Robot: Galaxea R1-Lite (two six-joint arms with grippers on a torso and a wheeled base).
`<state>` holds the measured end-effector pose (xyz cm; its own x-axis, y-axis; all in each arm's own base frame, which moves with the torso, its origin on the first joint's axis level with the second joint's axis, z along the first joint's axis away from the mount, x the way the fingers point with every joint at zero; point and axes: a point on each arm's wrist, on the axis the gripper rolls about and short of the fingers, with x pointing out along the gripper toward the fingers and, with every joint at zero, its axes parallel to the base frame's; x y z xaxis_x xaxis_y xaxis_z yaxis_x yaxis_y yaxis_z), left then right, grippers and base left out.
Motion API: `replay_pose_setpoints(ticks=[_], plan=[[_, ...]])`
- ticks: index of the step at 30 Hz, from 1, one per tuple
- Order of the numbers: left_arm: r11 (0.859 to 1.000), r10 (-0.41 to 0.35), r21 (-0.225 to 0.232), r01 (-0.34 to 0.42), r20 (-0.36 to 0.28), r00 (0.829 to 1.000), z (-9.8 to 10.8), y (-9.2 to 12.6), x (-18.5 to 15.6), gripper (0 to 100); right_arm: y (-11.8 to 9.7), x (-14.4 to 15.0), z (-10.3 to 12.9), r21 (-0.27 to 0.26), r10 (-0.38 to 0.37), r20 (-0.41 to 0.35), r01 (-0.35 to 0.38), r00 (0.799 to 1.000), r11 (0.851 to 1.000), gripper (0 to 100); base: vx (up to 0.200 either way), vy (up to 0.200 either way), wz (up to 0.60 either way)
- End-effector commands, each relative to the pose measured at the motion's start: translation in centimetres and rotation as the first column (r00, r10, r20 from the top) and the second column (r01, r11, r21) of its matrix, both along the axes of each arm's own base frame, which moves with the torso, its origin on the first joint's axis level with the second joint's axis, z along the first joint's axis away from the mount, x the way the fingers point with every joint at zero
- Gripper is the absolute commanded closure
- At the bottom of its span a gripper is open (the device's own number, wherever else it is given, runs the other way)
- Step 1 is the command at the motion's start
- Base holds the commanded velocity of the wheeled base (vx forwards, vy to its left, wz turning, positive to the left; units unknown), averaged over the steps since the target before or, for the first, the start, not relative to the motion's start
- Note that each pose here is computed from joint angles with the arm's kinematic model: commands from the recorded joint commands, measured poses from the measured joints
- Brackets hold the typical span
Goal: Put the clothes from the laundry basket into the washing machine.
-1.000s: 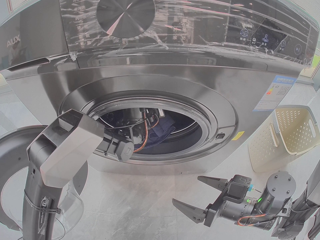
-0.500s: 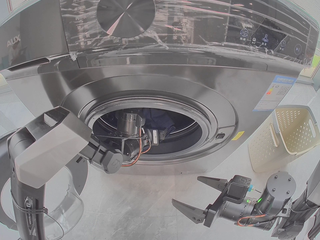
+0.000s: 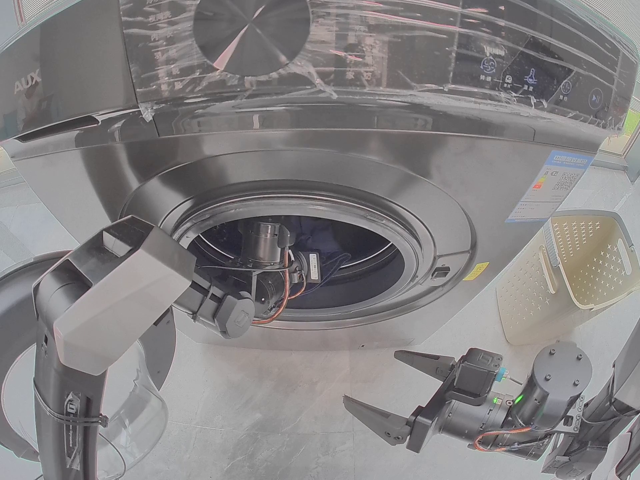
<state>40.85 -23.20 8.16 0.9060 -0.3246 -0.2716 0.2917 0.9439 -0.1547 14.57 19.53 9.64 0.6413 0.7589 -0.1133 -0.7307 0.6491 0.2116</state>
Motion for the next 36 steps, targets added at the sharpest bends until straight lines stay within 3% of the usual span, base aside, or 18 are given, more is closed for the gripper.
replay_pose_setpoints(ticks=[1, 5, 8, 17, 19, 22, 23, 24, 26, 28, 32, 36], plan=[[0.998, 0.011, -0.055, -0.009, 0.036, 0.999, 0.8, -0.4, 0.9, 100, 0.1, 0.1, 0.1, 0.004, -0.001, 0.003, 0.001, 1.0, 1.0, 0, 0.0, 0.0, 0.0], [0.982, 0.052, -0.184, -0.036, 0.083, 0.995, 2.3, -1.2, 2.3, 100, 0.1, 0.1, 0.1, 0.005, -0.001, 0.004, 0.001, 1.0, 1.0, 0, 0.0, 0.0, 0.0], [0.967, 0.066, -0.252, -0.031, 0.136, 0.989, 3.1, -1.6, 3.0, 100, 0.1, 0.2, 0.1, 0.008, -0.004, 0.005, 0.004, 1.0, 1.0, 0, 0.0, 0.0, 0.0], [0.941, 0.115, -0.337, -0.009, 0.295, 0.948, 4.2, -1.9, 4.3, 100, 0.1, 0.3, 0.2, 0.01, -0.006, 0.005, 0.006, 1.0, 1.0, 0, 0.0, 0.0, 0.0], [0.941, 0.118, -0.339, -0.007, 0.306, 0.945, 4.3, -1.9, 4.3, 100, 0.1, 0.3, 0.2, 0.009, -0.006, 0.006, 0.006, 1.0, 1.0, 0, 0.0, 0.0, 0.0], [0.951, 0.107, -0.309, -0.015, 0.283, 0.953, 4.6, -1.4, 3.2, 100, 0.1, 0.3, 0.2, 0.009, -0.008, 0.006, 0.007, 1.0, 1.0, 0, 0.0, 0.0, 0.0], [0.953, 0.099, -0.303, -0.01, 0.277, 0.956, 5.3, -1.3, 2.5, 0, 0.1, 0.3, 0.2, 0.009, -0.008, 0.006, 0.007, 1.0, 1.0, 0, 0.0, 0.0, 0.0], [0.953, 0.099, -0.303, -0.01, 0.277, 0.956, 5.3, -1.3, 2.5, 0, 0.1, 0.3, 0.2, 0.01, -0.008, 0.007, 0.007, 1.0, 1.0, 0, 0.0, 0.0, 0.0], [0.976, 0.068, -0.214, -0.025, 0.195, 0.978, 5.5, -0.4, 0.8, 0, 0.1, 0.3, 0.2, 0.009, -0.008, 0.006, 0.007, 1.0, 1.0, 0, 0.0, 0.0, 0.0], [0.99, 0.053, -0.138, -0.032, 0.153, 0.987, 6.1, 0.4, -0.4, 0, 0.2, 0.2, 0.2, 0.01, -0.003, 0.007, 0.003, 1.0, 1.0, 0, 0.0, 0.0, 0.0], [0.998, 0.035, -0.05, -0.03, 0.099, 0.995, 6.1, 1.1, -2.1, 0, 0.2, 0.2, 0.1, 0.01, -0.003, 0.005, 0.003, 1.0, 1.0, 0, 0.0, 0.0, 0.0], [0.999, 0.021, 0.032, -0.022, 0.007, 1.0, 4.5, 1.4, -3.4, 0, 0.2, 0.2, 0.1, 0.01, -0.003, 0.005, 0.003, 1.0, 1.0, 0, 0.0, 0.0, 0.0]])
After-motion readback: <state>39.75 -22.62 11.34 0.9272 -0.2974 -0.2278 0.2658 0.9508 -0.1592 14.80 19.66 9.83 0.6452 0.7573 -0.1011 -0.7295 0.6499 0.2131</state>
